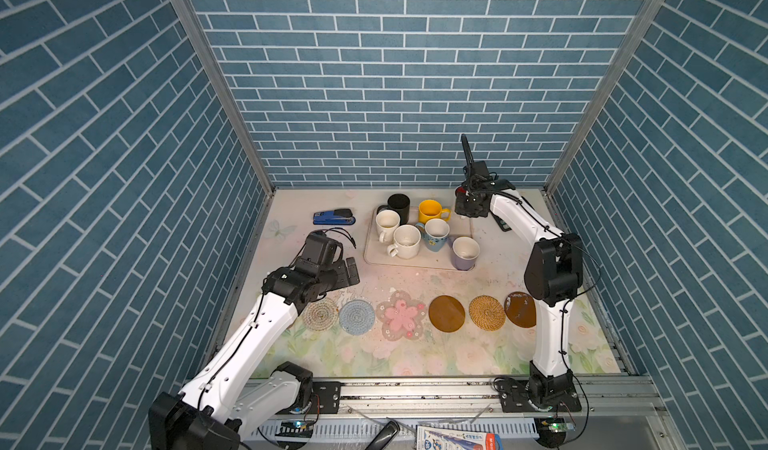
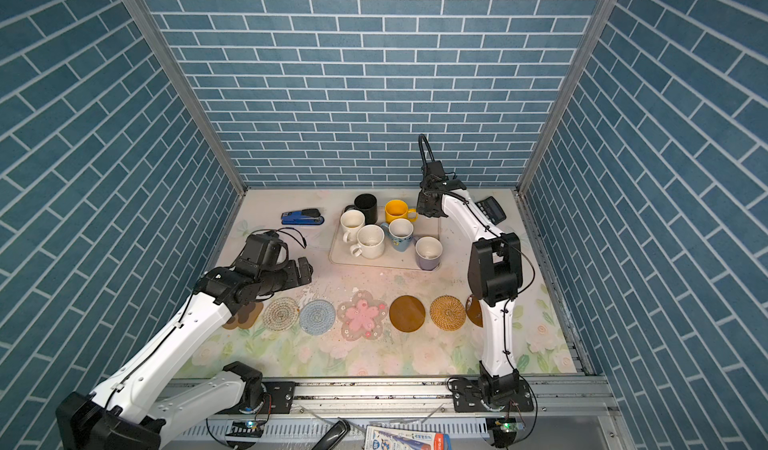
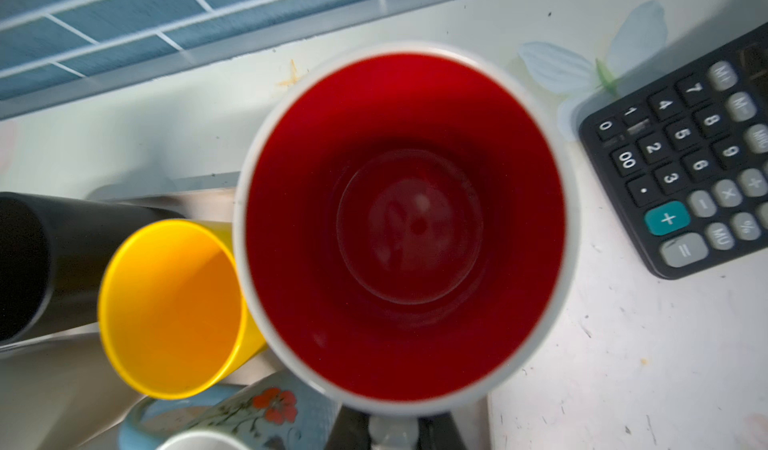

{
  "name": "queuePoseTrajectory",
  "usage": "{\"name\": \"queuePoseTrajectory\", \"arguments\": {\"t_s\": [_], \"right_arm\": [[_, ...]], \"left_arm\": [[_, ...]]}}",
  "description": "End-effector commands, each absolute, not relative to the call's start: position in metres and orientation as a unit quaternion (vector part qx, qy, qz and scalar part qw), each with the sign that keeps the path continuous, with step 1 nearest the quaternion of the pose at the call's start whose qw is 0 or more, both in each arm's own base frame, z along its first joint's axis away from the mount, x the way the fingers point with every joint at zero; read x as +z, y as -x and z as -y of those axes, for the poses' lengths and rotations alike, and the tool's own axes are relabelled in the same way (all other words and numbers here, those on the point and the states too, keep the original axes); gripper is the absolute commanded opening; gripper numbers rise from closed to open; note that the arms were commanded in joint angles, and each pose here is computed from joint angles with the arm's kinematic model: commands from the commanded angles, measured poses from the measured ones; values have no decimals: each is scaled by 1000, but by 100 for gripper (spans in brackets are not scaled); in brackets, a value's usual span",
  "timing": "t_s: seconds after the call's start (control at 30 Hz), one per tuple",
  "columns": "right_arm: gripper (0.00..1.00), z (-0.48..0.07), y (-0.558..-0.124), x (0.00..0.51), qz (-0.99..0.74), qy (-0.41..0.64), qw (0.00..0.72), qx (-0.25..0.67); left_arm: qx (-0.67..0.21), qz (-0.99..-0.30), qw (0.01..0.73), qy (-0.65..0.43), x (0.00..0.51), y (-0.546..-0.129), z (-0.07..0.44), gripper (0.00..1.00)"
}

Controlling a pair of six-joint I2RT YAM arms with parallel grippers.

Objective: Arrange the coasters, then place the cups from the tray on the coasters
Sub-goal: 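Carry the red-lined mug toward the robot over the dark wooden coaster while left gripper shifts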

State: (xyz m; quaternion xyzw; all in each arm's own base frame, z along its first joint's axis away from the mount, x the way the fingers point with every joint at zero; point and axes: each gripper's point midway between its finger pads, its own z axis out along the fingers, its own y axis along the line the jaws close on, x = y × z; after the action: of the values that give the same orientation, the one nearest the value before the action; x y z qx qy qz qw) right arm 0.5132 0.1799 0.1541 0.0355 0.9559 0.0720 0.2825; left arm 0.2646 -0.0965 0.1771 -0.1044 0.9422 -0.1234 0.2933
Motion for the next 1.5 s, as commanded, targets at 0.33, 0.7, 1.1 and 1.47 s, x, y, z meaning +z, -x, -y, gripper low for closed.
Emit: {"name": "queuePoseTrajectory", "arguments": {"t_s": [0.33, 0.7, 1.1, 1.47], "right_arm": [[0, -156, -466, 221, -940, -26, 332, 67], [0, -117, -396, 215, -948, -54, 308, 51], [0, -79, -320, 186, -955, -103, 273, 59], [0, -63, -260, 153, -955, -138, 253, 74]], "left_arm": [[-137, -941, 296, 93, 186, -276, 105, 99], [-139, -947, 283, 63, 175, -287, 136, 99], [-137, -950, 282, 15, 167, -291, 186, 99], [-130, -949, 286, -23, 156, -280, 218, 99]]}}
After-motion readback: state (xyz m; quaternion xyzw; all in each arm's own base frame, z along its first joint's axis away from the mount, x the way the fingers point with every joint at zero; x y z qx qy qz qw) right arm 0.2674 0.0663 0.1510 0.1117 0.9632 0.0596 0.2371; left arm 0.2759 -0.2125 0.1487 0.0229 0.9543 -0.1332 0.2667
